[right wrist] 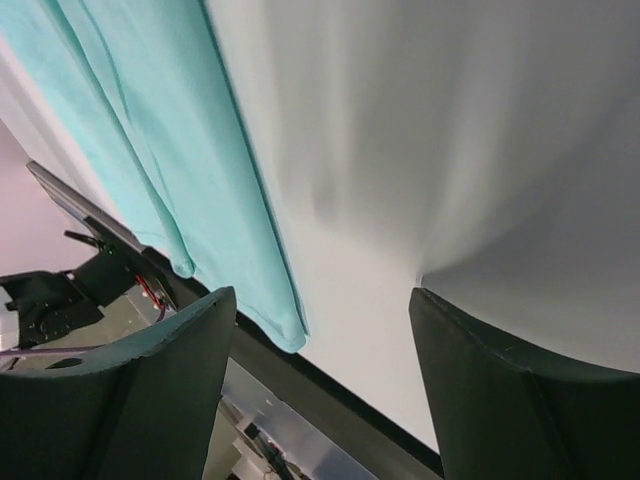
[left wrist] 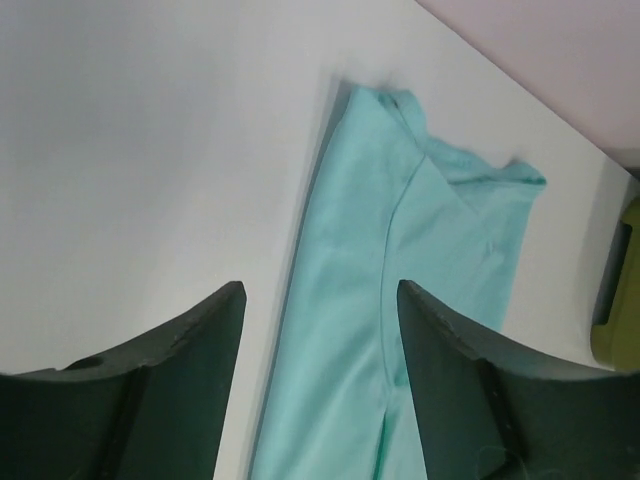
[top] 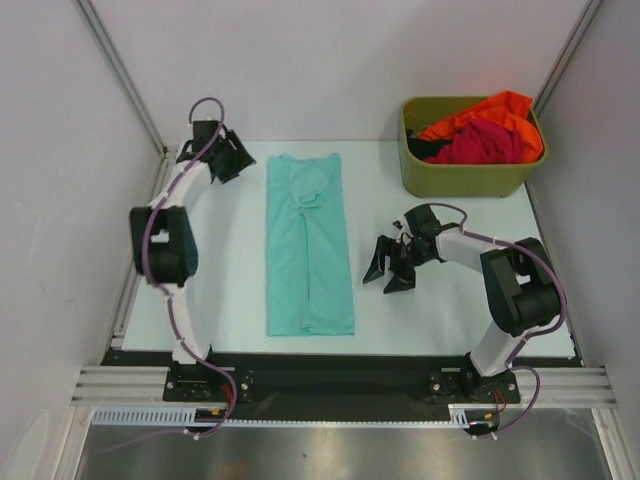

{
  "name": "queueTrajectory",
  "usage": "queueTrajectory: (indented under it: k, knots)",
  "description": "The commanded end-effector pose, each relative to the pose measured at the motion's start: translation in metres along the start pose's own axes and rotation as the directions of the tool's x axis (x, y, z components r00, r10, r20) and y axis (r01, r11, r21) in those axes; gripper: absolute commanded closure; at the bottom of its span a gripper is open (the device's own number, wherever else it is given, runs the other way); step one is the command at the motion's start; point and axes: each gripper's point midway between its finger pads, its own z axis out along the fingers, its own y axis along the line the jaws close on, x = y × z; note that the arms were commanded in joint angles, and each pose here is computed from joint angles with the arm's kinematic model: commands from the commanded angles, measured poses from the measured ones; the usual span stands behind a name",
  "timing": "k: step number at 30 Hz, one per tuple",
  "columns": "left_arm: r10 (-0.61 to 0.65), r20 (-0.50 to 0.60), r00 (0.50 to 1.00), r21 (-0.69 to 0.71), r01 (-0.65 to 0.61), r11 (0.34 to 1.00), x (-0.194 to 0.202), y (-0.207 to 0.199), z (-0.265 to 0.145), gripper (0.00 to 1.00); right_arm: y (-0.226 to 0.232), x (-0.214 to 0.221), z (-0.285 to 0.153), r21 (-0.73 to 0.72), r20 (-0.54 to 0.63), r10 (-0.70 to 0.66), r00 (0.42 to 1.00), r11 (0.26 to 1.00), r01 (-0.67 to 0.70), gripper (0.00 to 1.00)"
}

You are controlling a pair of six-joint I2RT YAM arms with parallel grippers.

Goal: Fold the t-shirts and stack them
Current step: Fold the tshirt

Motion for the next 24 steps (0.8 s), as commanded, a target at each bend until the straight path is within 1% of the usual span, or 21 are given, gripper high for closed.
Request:
queueTrajectory:
  k: [1, 2, 3, 4, 5, 6, 7, 8, 9, 10, 11, 13, 14, 16, 17, 20, 21, 24]
  knots:
    - [0.059, 0.048, 0.997, -0.087, -0.054, 0.995, 0.01, 0.012, -0.106, 0.32, 0.016, 0.014, -0.006, -0.031, 0.002, -0.027, 1.0, 0.999, 0.027, 0.23]
    - [0.061, 0.043, 0.997, -0.027, -0.06, 0.998, 0.025, 0.002, -0.119, 0.34, 0.019, 0.02, -0.004, -0.033, -0.007, -0.037, 0.999, 0.999, 0.037, 0.24]
    - [0.082, 0.092, 0.992, 0.033, -0.086, 0.996, 0.027, -0.015, -0.159, 0.41, 0.02, 0.029, -0.003, -0.032, -0.02, -0.03, 0.999, 0.999, 0.03, 0.26]
    - [0.119, 0.009, 0.993, 0.01, -0.119, 0.993, 0.076, 0.006, -0.161, 0.43, 0.024, 0.033, -0.006, -0.038, -0.013, -0.042, 0.999, 0.998, 0.041, 0.27]
    - [0.178, -0.035, 0.983, 0.039, -0.176, 0.984, 0.11, -0.005, -0.173, 0.44, 0.025, 0.038, -0.005, -0.036, -0.014, -0.042, 0.999, 0.998, 0.042, 0.28]
    - [0.214, -0.045, 0.976, 0.043, -0.212, 0.976, 0.132, -0.007, -0.187, 0.45, 0.028, 0.047, -0.003, -0.036, -0.025, -0.057, 0.998, 0.998, 0.056, 0.3]
    - [0.223, -0.077, 0.972, 0.059, -0.219, 0.974, 0.168, 0.001, -0.208, 0.44, 0.029, 0.053, -0.003, -0.036, -0.014, -0.049, 0.999, 0.998, 0.049, 0.3]
    - [0.259, -0.116, 0.959, 0.102, -0.248, 0.963, 0.202, -0.007, -0.223, 0.44, 0.031, 0.058, -0.002, -0.038, -0.014, -0.052, 0.999, 0.998, 0.051, 0.3]
    - [0.258, -0.127, 0.958, 0.1, -0.247, 0.964, 0.22, -0.001, -0.232, 0.42, 0.035, 0.066, 0.0, -0.043, -0.021, -0.064, 0.998, 0.997, 0.063, 0.3]
    - [0.215, -0.14, 0.967, 0.106, -0.201, 0.974, 0.243, 0.011, -0.248, 0.42, 0.037, 0.072, 0.0, -0.048, -0.016, -0.053, 0.998, 0.997, 0.052, 0.3]
    - [0.225, -0.173, 0.959, 0.125, -0.205, 0.971, 0.265, 0.014, -0.257, 0.41, 0.039, 0.076, 0.001, -0.049, -0.018, -0.056, 0.998, 0.997, 0.055, 0.3]
    - [0.169, -0.224, 0.96, 0.092, -0.152, 0.984, 0.293, 0.038, -0.266, 0.4, 0.04, 0.089, 0.004, -0.041, -0.03, -0.076, 0.997, 0.996, 0.074, 0.3]
    - [0.164, -0.227, 0.96, 0.101, -0.144, 0.984, 0.298, 0.042, -0.277, 0.4, 0.041, 0.093, 0.004, -0.037, -0.031, -0.083, 0.996, 0.996, 0.082, 0.3]
    - [0.137, -0.248, 0.959, 0.077, -0.121, 0.99, 0.313, 0.058, -0.284, 0.4, 0.036, 0.102, 0.006, -0.015, -0.042, -0.093, 0.995, 0.996, 0.092, 0.3]
    - [0.131, -0.227, 0.965, 0.104, -0.109, 0.989, 0.313, 0.057, -0.29, 0.4, 0.037, 0.104, 0.005, -0.017, -0.039, -0.09, 0.995, 0.996, 0.09, 0.3]
    - [0.087, -0.243, 0.966, 0.102, -0.064, 0.993, 0.325, 0.064, -0.29, 0.41, 0.035, 0.109, 0.005, -0.029, -0.03, -0.07, 0.997, 0.997, 0.069, 0.3]
    - [0.073, -0.257, 0.964, 0.087, -0.052, 0.995, 0.33, 0.067, -0.288, 0.44, 0.038, 0.107, 0.006, -0.045, -0.018, -0.07, 0.997, 0.997, 0.069, 0.3]
    - [0.075, -0.318, 0.945, 0.044, -0.064, 0.997, 0.343, 0.075, -0.284, 0.46, 0.037, 0.11, 0.01, -0.065, -0.028, -0.059, 0.998, 0.996, 0.057, 0.3]
